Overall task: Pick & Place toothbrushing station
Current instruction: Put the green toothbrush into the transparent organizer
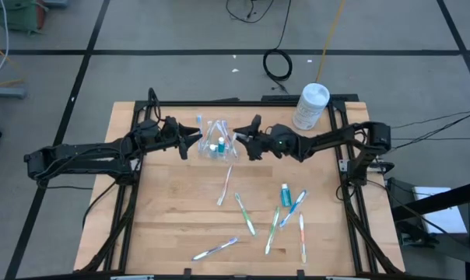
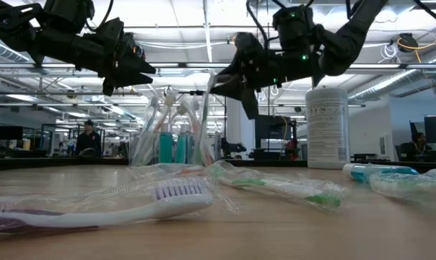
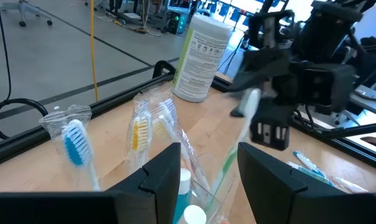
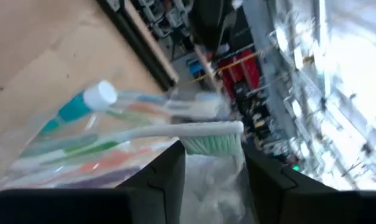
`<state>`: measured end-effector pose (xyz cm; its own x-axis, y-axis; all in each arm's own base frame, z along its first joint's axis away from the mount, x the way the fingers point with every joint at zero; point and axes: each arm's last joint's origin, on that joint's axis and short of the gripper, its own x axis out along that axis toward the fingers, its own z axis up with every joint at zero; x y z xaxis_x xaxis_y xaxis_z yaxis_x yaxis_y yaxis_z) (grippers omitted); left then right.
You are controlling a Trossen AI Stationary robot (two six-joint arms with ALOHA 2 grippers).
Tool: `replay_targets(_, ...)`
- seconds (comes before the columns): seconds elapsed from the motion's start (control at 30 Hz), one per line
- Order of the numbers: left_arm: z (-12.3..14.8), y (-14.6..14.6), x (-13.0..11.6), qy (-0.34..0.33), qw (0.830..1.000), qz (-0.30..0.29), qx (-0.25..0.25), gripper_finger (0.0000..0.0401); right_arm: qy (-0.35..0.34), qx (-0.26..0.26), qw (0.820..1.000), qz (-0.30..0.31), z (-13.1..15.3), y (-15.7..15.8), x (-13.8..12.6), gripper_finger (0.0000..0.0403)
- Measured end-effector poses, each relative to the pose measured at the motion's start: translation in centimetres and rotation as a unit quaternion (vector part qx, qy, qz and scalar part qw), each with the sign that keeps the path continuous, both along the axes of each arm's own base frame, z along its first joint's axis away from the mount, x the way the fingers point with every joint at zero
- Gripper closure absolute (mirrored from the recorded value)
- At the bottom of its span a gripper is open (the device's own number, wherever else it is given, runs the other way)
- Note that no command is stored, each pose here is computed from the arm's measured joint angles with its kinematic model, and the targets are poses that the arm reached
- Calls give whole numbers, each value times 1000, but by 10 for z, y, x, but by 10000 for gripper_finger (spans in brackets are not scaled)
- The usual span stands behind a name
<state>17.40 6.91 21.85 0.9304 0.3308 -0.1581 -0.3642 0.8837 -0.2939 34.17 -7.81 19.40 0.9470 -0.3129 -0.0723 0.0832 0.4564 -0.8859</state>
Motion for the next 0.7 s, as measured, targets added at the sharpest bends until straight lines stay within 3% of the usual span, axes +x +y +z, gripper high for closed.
replay_targets(0.3, 0, 0, 0, 0, 1000, 0, 0, 235, 11, 44, 999, -8, -12, -1, 6, 197)
replay_targets(0.57, -1, 0, 0, 3, 1000, 0, -1, 235, -58, 24, 991, -116, 1, -4, 4, 162)
replay_targets(0.7, -1, 0, 0, 4, 1000, 0, -2, 235, -47, 6, 987, -150, 0, -1, 4, 161)
